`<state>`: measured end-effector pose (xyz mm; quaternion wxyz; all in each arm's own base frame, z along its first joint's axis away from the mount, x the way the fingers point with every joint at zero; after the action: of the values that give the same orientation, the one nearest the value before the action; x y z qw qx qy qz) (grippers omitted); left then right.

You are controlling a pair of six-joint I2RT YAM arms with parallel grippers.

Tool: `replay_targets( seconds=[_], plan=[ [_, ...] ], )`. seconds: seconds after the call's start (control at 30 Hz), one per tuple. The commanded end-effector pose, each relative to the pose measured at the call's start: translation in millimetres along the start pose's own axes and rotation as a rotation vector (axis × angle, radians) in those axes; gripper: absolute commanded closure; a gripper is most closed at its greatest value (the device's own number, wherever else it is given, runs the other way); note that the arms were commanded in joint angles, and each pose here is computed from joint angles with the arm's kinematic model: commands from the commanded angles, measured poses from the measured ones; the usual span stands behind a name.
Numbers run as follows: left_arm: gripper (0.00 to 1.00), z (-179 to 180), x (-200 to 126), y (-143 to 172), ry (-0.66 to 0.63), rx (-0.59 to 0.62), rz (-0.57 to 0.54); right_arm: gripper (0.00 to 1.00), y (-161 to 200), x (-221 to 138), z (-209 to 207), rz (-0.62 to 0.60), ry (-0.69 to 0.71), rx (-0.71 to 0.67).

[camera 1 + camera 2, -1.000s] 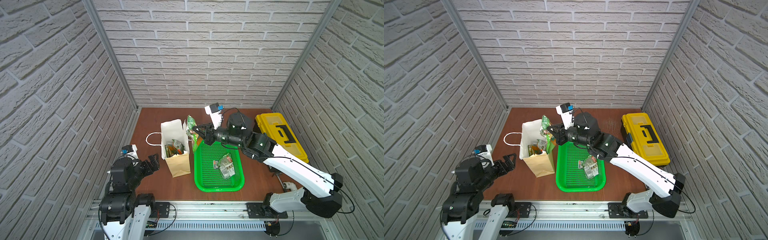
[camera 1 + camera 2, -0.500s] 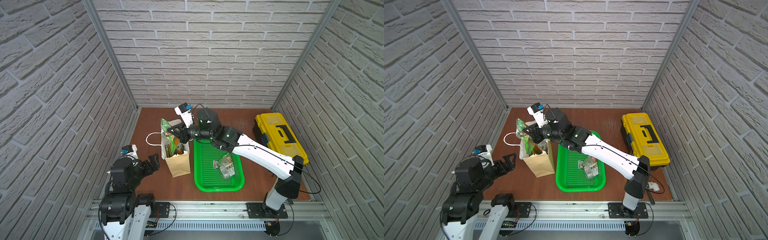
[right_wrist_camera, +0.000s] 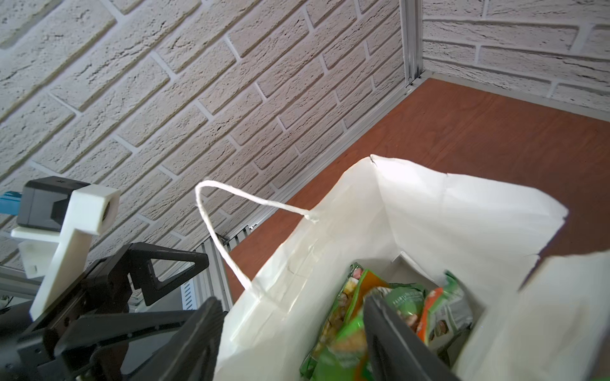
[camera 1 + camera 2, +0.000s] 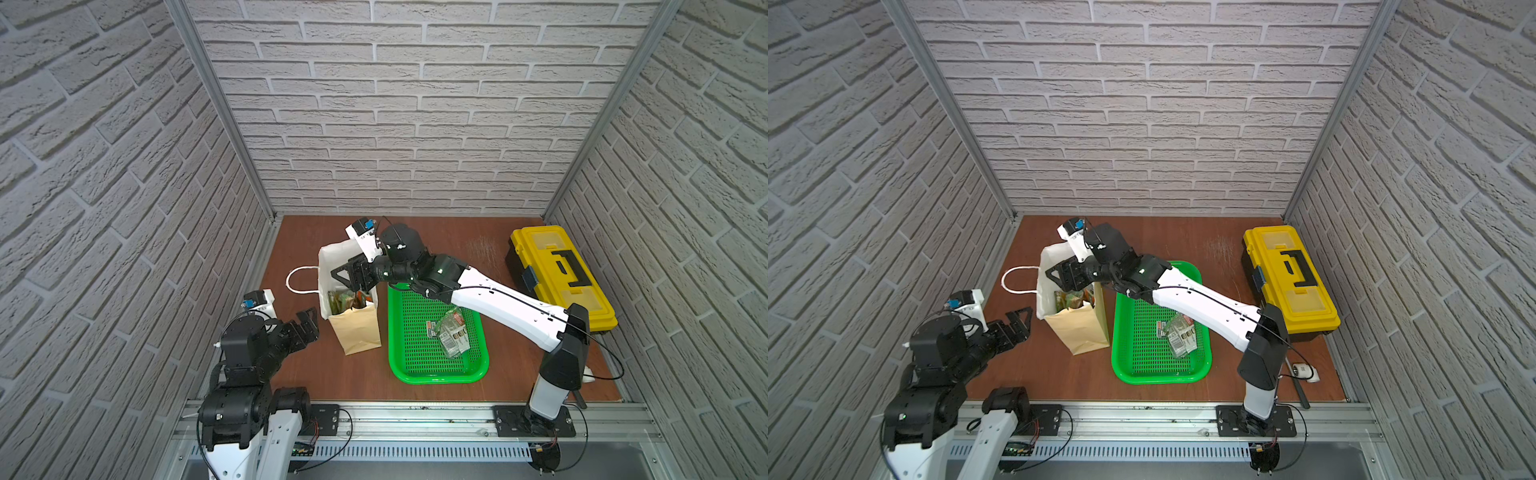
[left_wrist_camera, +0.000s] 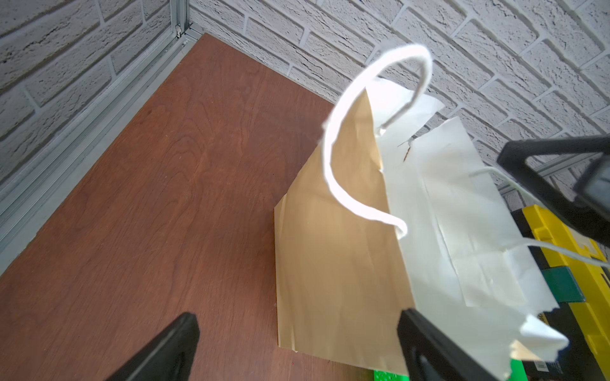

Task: Place the condiment packets inside the bag
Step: Place the condiment packet in the paper bag, then pick up the condiment packet from the storage box.

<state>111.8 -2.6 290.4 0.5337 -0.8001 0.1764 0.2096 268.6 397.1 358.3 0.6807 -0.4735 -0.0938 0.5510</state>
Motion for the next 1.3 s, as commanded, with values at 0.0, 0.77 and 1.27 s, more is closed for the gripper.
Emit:
replay_targets(
  seconds=[0.0, 0.77, 1.27],
  plan=[
    [0.02, -1, 1, -4, 0.010, 0.013, -0.032, 0.25, -18, -47, 18, -0.088, -0.015, -0.037],
    [0.02, -2, 2, -4, 0.018, 0.012, -0.027, 0.17, 144, -142, -151, 0.107, 0.765, 0.226],
    [0.02, -2, 0, -4, 0.020, 0.015, -0.034, 0.14, 212, -109, -218, 0.374, 1.058, 0.283]
  ],
)
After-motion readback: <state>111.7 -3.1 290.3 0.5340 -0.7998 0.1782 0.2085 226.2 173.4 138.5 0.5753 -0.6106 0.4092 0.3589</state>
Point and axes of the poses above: each gripper's point midway between its finger pads, its own x axis out along the fingers, its own z axis along the line the jaws close on, y = z × x, the point moved 7 cm from there along -x, back along the fingers, and after that the axes turned 7 degrees about x, right-handed, at the moved point
